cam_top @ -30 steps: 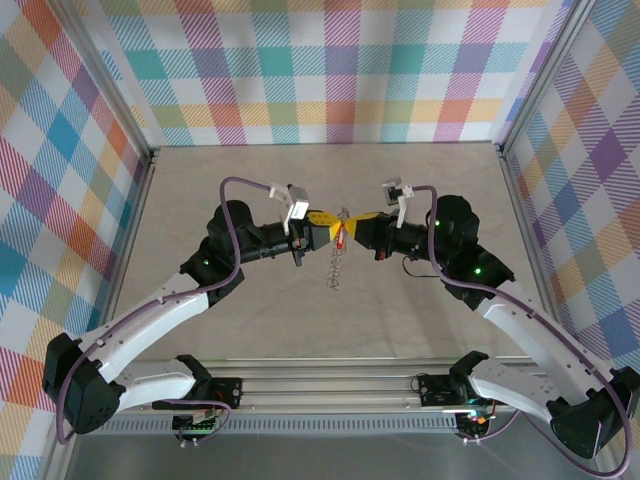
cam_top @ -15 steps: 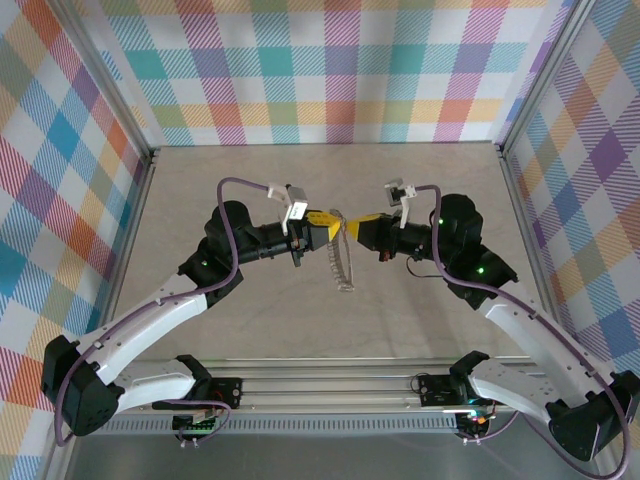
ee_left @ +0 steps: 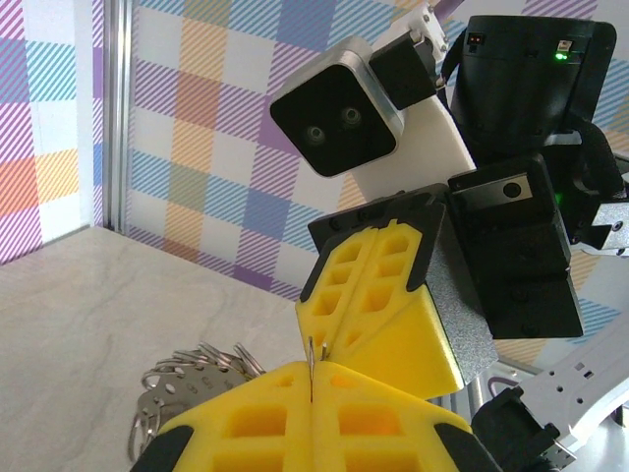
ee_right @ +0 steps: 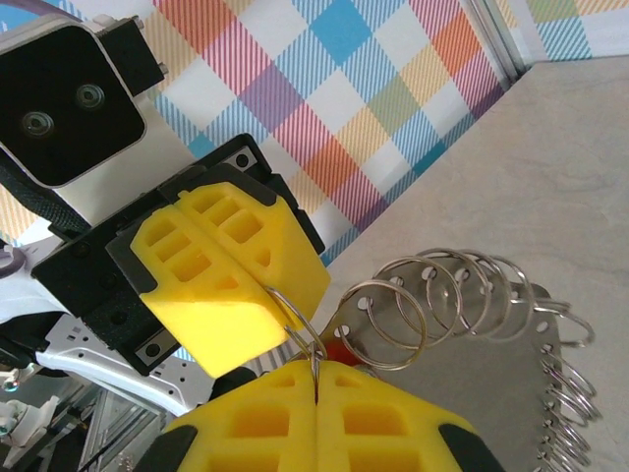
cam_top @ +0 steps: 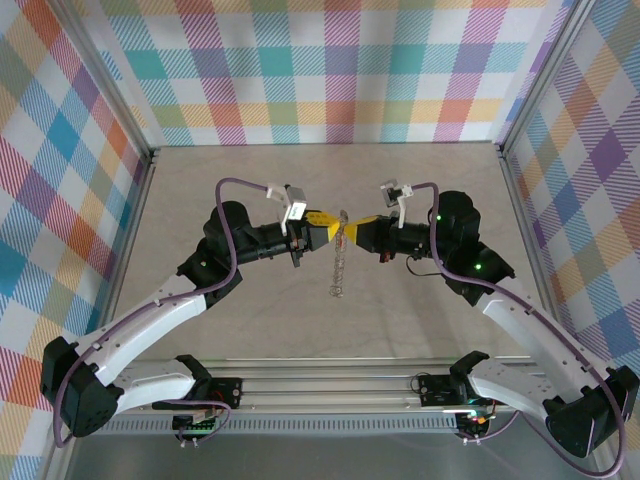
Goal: Put the keys on the keyring
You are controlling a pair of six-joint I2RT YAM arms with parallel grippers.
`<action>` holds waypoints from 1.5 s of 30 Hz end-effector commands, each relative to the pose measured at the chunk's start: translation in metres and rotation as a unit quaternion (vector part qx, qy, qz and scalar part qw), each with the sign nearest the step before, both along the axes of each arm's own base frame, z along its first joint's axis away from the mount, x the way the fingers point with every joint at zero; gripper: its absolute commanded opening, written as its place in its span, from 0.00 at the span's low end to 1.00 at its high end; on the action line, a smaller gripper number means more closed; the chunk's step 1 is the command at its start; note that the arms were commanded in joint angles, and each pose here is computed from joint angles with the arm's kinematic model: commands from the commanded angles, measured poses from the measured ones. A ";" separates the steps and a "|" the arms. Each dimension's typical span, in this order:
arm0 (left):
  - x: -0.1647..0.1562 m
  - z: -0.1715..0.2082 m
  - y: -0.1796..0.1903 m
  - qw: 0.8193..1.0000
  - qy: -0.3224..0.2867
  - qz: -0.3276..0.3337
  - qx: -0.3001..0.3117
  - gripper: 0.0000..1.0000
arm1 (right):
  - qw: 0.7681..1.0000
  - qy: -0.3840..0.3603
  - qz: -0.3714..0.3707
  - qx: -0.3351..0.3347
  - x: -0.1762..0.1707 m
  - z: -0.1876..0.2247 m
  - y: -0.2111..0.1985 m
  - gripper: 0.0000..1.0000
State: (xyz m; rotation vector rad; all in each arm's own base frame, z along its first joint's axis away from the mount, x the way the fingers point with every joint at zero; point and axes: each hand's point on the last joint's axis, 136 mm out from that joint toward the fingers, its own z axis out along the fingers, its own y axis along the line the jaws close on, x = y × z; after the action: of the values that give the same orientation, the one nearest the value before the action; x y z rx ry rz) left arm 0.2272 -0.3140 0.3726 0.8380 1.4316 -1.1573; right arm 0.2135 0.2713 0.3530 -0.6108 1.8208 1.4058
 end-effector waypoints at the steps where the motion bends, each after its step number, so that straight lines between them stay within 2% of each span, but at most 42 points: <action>1: -0.012 0.037 0.006 0.997 -0.052 0.000 -0.048 0.00 | 1.000 0.004 0.020 0.004 -0.007 -0.002 0.001 0.00; 10: -0.009 0.036 0.008 0.997 -0.051 0.010 -0.049 0.00 | 1.000 -0.005 0.007 0.007 -0.013 -0.002 -0.006 0.00; 27: -0.007 0.035 0.006 0.997 -0.050 0.011 -0.048 0.00 | 0.998 -0.001 0.060 0.020 -0.026 -0.006 0.001 0.00; 29: -0.006 0.034 0.005 0.998 -0.048 0.011 -0.047 0.00 | 0.999 0.000 0.051 0.016 -0.024 -0.007 0.000 0.14; 32: -0.004 0.032 0.005 0.998 -0.046 0.014 -0.046 0.00 | 1.000 -0.008 0.025 0.012 -0.020 -0.006 -0.009 0.26; 39: 0.001 0.029 0.004 0.998 -0.043 0.024 -0.048 0.00 | 0.998 -0.031 -0.046 0.035 -0.007 0.017 -0.046 0.30; 45: 0.006 0.032 0.000 0.997 -0.033 0.021 -0.069 0.00 | 0.993 -0.046 -0.076 0.074 0.010 0.037 -0.048 0.42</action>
State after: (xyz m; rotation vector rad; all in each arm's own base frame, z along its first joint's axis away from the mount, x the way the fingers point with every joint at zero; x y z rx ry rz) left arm 0.2328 -0.3147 0.3856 0.7787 1.3758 -1.1475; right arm 0.2131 0.2245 0.3757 -0.4852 1.7063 1.3693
